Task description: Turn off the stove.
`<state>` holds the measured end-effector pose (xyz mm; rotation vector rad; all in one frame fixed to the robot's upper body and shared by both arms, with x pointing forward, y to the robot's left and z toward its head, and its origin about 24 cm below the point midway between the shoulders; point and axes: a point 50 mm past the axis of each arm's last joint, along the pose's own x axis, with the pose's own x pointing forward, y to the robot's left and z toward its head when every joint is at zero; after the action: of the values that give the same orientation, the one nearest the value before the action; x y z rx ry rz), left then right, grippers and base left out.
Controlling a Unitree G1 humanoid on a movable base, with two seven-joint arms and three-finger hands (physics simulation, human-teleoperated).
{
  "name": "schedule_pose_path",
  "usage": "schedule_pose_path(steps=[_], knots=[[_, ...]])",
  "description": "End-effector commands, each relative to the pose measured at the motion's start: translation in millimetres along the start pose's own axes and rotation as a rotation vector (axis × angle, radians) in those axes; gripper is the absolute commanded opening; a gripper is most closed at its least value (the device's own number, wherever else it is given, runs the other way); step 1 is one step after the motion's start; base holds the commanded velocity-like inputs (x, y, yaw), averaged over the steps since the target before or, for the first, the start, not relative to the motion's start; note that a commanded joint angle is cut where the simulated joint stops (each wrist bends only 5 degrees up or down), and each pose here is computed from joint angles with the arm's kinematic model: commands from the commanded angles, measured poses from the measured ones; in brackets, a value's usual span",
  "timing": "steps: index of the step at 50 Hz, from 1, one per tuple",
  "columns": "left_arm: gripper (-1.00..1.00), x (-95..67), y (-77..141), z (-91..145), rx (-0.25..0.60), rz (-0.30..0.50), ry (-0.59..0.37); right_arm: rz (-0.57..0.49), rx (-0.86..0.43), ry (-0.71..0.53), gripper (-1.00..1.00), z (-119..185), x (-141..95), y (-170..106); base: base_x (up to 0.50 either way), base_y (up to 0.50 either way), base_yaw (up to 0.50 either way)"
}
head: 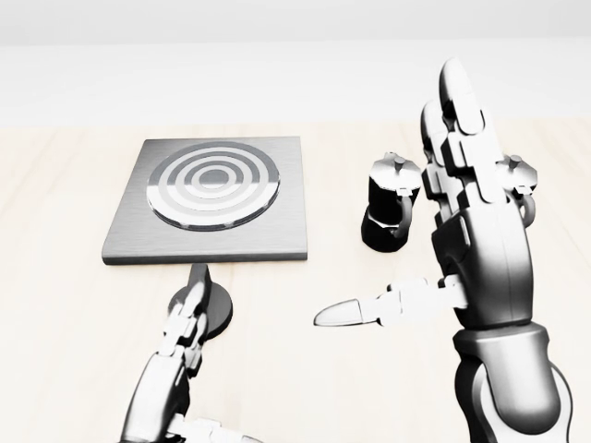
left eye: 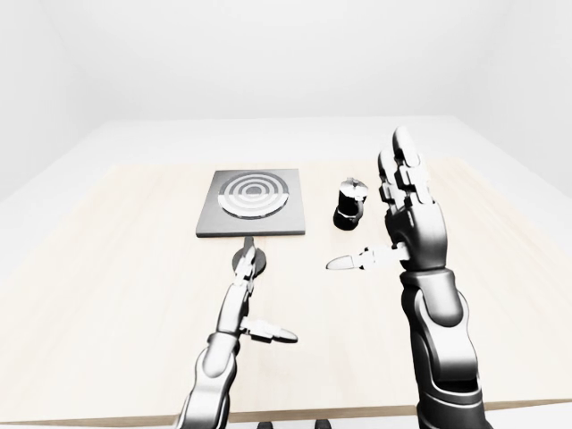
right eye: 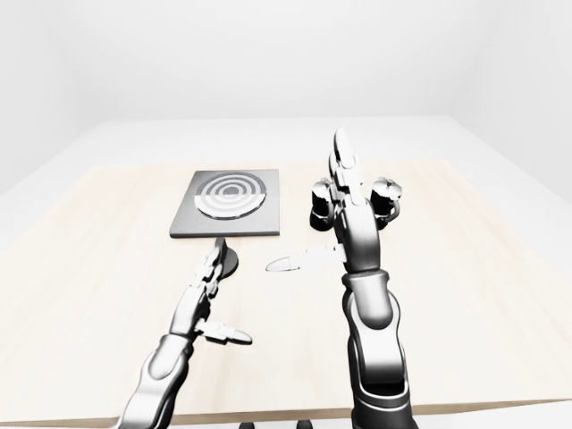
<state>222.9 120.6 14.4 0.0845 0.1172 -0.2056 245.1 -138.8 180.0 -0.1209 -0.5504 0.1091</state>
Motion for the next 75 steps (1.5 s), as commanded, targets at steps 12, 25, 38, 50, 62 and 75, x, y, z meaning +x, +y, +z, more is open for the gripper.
schedule_pose_path(steps=[12,25,38,50,62,75], knots=[[1.0,8.9,2,-10,0.017,0.016,0.011,-0.001,-0.001,-0.005,1.0,2,-1,0,0.0,0.0,0.0],[1.0,25.6,13,-8,0.022,0.043,-0.004,-0.001,-0.001,-0.003,1.0,1,-1,0,0.0,0.0,0.0],[1.0,31.7,19,-8,0.025,0.06,0.004,0.002,-0.004,-0.014,1.0,3,0,0,0.0,0.0,0.0],[1.0,34.4,22,-7,0.022,0.071,0.0,0.004,-0.004,-0.017,1.0,4,0,0,0.0,0.0,0.0],[1.0,44.2,35,7,0.034,0.107,-0.045,0.005,-0.003,-0.016,1.0,4,0,1,0.0,0.0,0.0],[1.0,55.2,53,19,0.027,0.16,-0.063,0.001,-0.004,-0.012,1.0,3,0,0,0.0,0.0,0.0]])
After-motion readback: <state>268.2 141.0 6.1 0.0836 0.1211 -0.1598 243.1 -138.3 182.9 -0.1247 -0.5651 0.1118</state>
